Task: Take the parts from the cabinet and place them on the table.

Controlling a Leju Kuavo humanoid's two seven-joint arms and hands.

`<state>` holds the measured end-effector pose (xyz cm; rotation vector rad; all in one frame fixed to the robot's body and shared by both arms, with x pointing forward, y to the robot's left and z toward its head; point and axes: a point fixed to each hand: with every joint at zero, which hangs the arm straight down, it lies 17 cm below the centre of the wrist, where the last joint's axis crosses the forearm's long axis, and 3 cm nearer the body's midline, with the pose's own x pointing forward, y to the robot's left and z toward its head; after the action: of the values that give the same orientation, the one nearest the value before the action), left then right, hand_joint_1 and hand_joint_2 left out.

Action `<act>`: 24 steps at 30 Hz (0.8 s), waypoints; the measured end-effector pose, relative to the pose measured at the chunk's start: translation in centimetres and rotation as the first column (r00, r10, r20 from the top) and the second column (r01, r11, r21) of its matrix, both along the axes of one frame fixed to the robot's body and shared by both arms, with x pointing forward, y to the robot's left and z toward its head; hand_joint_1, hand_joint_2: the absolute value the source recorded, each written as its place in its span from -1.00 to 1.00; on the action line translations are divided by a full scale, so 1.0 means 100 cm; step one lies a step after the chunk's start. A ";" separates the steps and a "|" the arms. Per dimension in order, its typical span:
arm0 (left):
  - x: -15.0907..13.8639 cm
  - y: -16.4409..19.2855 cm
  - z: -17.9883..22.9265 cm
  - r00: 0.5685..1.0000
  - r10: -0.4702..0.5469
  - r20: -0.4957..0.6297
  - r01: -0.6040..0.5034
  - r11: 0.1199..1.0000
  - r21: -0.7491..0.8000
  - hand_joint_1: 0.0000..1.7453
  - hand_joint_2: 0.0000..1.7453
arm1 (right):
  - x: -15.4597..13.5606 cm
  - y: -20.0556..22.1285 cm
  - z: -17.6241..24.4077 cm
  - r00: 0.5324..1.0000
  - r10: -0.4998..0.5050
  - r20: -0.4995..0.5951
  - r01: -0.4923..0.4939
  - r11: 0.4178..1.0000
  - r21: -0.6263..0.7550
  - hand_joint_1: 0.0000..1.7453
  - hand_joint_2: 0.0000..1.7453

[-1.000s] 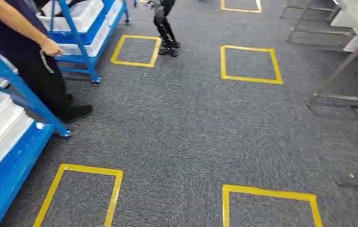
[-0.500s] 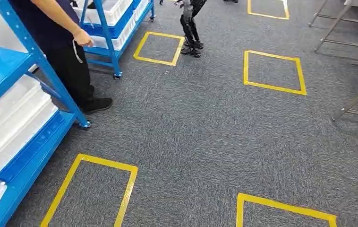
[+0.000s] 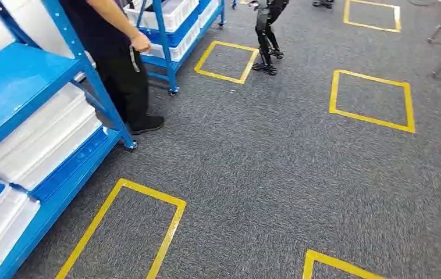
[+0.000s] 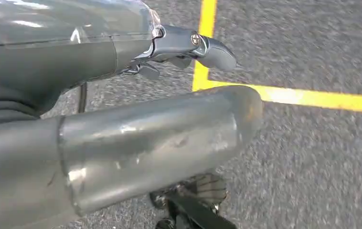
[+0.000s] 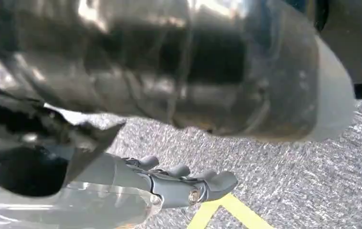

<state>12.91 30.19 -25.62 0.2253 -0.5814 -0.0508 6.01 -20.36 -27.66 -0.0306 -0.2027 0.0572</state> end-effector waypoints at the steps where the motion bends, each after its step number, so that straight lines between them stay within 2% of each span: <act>1: -0.001 0.001 0.000 1.000 0.000 0.000 0.000 1.000 0.002 -1.00 -1.00 | 0.000 0.000 0.000 1.000 0.000 -0.001 0.000 1.000 0.000 -1.00 -1.00; 24: -0.003 -0.003 0.000 1.000 -0.025 0.003 0.025 1.000 0.000 -1.00 -1.00 | 0.002 -0.005 -0.001 1.000 -0.014 -0.007 0.013 1.000 -0.014 -1.00 -1.00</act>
<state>12.61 29.90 -25.62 0.2180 -0.5867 -0.0743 6.17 -20.87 -27.72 -0.0461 -0.1950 0.0454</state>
